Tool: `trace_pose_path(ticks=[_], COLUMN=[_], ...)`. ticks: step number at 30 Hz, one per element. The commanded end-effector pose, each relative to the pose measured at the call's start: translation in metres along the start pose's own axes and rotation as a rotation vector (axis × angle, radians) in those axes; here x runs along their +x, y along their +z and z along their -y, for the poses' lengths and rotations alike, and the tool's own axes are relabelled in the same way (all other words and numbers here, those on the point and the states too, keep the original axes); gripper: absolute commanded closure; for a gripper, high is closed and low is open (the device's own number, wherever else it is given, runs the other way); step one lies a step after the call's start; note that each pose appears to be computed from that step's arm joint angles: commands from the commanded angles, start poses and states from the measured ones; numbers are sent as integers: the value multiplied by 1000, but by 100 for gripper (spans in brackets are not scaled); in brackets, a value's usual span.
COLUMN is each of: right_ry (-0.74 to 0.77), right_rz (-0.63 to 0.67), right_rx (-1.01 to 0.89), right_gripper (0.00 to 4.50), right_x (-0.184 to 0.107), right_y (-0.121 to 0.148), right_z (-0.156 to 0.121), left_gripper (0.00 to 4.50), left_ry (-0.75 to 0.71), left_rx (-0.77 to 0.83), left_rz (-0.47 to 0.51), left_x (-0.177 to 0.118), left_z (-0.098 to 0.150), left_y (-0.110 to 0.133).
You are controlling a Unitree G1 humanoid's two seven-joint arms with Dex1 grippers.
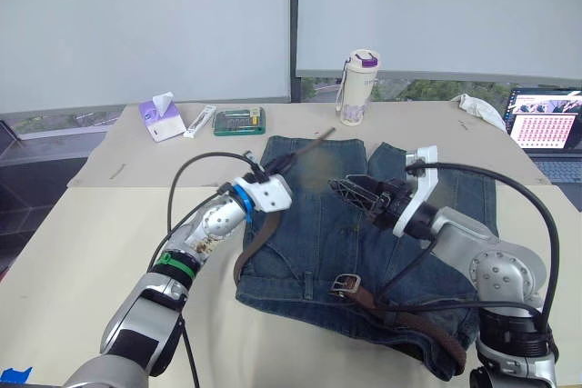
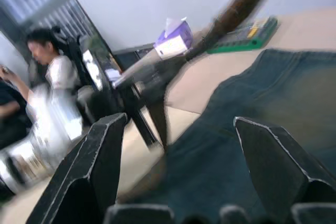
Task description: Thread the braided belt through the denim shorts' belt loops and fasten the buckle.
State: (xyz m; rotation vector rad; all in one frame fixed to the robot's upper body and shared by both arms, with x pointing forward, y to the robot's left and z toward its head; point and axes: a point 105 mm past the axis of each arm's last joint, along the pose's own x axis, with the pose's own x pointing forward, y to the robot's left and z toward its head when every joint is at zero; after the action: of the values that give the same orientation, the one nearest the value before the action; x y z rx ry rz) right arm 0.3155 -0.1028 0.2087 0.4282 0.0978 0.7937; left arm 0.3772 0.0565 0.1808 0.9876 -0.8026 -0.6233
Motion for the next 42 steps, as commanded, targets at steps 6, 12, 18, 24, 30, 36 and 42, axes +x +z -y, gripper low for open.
trace_pose_path(ticks=[6,12,18,24,30,36,42], right_ry=[-84,-135,-160,-184,-211,-200,-140], right_rz=[164,185,197,204,218,242,303], right_rx=[250,294,302,294,309,303,297], right_gripper=[81,204,411,450,450,450,450], right_x=[9,5,4,4,8,16,21], right_y=[35,38,37,37,31,27,31], right_z=[-2,8,15,20,23,19,6], left_gripper=[449,450,450,283,84,6,6], left_ry=[22,0,-30,-28,-2,-174,-223], left_rx=[207,222,219,90,-566,-1454,-2121], left_rz=[191,206,212,220,81,179,46], left_x=[9,8,6,0,-10,-17,-13], left_z=[-6,0,3,-6,-42,-42,-14], left_y=[34,35,33,37,33,73,78])
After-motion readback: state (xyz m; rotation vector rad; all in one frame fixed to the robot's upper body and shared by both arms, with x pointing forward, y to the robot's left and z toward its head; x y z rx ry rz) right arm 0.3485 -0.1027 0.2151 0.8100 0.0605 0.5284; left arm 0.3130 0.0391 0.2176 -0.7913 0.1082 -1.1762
